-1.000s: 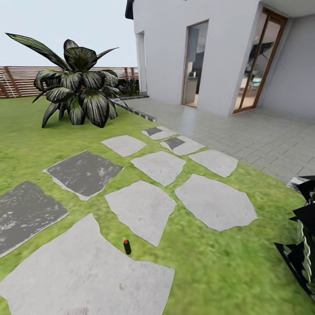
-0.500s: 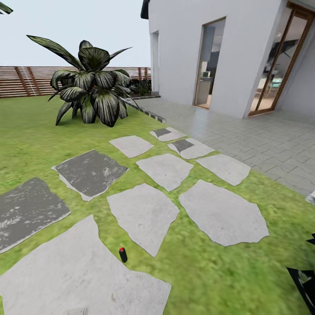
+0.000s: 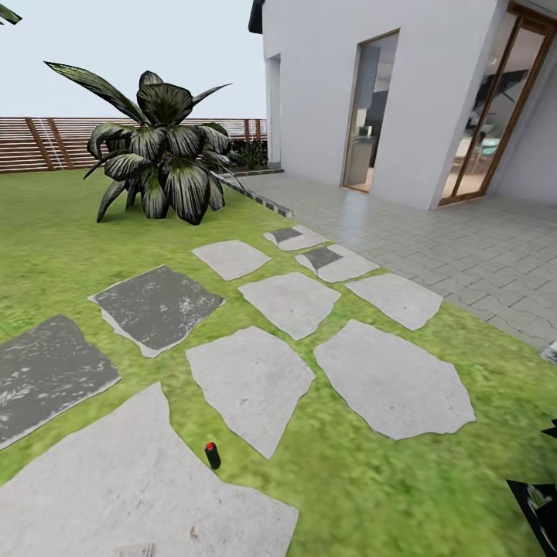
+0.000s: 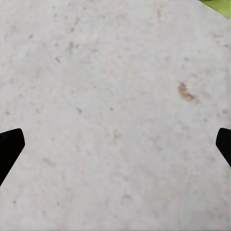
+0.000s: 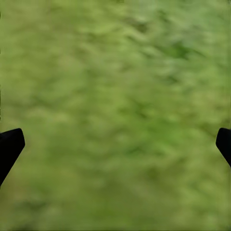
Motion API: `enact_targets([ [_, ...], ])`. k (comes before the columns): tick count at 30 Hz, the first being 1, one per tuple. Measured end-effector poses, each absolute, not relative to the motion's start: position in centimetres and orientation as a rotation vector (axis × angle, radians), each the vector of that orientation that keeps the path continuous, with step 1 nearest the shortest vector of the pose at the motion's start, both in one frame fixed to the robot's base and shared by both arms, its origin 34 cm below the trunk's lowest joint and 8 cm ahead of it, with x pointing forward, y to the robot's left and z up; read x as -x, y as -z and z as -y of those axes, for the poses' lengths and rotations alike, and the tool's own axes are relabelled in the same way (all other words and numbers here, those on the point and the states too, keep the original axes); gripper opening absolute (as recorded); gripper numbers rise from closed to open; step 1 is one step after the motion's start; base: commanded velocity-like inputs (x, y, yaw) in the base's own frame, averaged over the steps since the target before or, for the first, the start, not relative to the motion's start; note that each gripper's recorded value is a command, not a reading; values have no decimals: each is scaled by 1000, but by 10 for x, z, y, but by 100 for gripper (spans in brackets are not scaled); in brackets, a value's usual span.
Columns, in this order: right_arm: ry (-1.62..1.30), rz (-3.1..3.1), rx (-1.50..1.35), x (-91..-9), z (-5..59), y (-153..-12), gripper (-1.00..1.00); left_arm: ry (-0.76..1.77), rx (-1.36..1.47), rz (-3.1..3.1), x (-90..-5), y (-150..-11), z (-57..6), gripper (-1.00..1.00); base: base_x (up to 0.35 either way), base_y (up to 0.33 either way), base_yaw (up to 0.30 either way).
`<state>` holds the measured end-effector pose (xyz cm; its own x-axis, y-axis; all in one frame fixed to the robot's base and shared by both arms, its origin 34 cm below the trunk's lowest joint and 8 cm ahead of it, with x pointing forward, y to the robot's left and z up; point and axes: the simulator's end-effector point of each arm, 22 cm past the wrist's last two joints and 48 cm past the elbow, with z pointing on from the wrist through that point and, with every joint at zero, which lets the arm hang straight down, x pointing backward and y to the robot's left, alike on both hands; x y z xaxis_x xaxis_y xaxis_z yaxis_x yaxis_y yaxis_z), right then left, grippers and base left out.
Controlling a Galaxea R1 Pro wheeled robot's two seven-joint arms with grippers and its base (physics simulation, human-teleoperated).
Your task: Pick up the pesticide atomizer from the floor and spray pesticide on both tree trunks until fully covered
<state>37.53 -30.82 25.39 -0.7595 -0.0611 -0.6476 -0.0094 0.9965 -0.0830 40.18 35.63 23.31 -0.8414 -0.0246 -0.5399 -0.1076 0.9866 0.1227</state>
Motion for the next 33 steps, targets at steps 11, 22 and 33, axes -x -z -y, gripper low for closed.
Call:
enact_targets([
  [11, 98, -2427, 46, -377, 309, -255, 100, -198, 94, -2562, -403, -234, -356, 100, 87, -23, -105],
  [22, 98, -2417, 46, -380, 309, -258, 100, -197, 95, -2550, -407, -238, -356, 100, 275, -171, -244],
  [33, 100, -2410, 46, -382, 309, -260, 100, -197, 95, -2543, -410, -240, -356, 100, 282, -202, -150],
])
